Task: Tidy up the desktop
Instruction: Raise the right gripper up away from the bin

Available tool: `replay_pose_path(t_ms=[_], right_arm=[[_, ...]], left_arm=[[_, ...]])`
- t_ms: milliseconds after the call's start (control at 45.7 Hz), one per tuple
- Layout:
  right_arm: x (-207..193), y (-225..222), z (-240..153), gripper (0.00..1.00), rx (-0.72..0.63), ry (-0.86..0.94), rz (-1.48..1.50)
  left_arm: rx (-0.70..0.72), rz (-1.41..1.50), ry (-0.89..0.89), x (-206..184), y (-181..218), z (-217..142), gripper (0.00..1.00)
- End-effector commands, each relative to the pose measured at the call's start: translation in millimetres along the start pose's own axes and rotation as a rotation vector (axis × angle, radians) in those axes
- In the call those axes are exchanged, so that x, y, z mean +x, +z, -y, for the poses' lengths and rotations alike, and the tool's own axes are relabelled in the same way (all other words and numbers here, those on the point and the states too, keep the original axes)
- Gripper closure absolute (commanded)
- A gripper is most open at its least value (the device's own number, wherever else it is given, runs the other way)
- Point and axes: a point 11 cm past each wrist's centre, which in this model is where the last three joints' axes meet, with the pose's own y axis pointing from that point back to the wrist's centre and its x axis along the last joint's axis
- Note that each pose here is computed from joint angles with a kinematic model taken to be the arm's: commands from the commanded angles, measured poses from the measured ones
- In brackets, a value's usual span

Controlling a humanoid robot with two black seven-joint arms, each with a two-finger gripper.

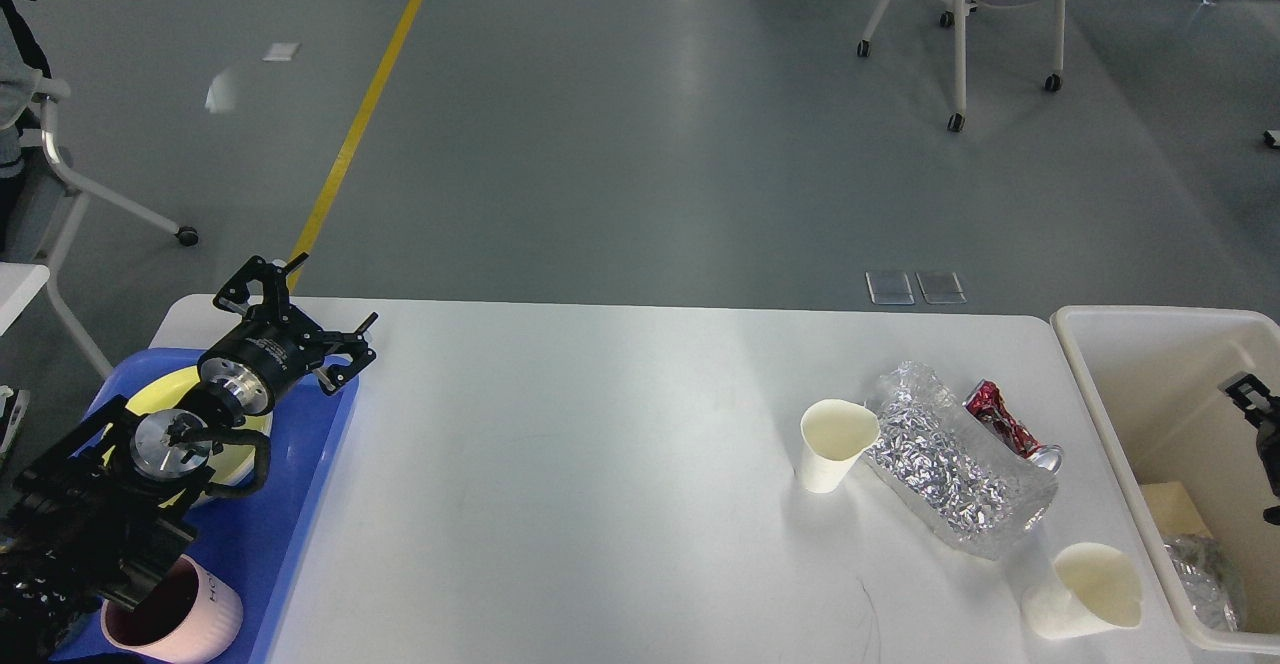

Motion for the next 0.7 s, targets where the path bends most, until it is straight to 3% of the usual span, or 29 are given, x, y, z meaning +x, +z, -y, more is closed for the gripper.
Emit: replay_pose_path(t_ms=[0, 175, 328, 481, 525, 678], right_arm=[[9, -11, -2, 0.0, 0.018, 0.01, 0.009], [35, -48, -10, 0.0, 0.079, 0.039, 0.036], [76, -115, -34, 0.0, 0.203, 0.009, 0.066], [101, -197, -75, 0.0, 0.352, -0.043, 0.024], [108, -240, -100, 0.0, 0.418, -0.035, -0.047], [92, -314, -154, 0.0, 0.559, -0.162, -0.165]], left_arm=[[0.0, 0.0, 0.0, 0, 0, 0, 0.0], [0.0, 0.0, 0.0, 0, 0, 0, 0.0], [0.0, 0.0, 0.0, 0, 0, 0, 0.0], [0.0, 0.0, 0.0, 0, 0, 0, 0.0], [0.0, 0.0, 0.0, 0, 0, 0, 0.0], [0.0, 0.0, 0.0, 0, 0, 0, 0.0]])
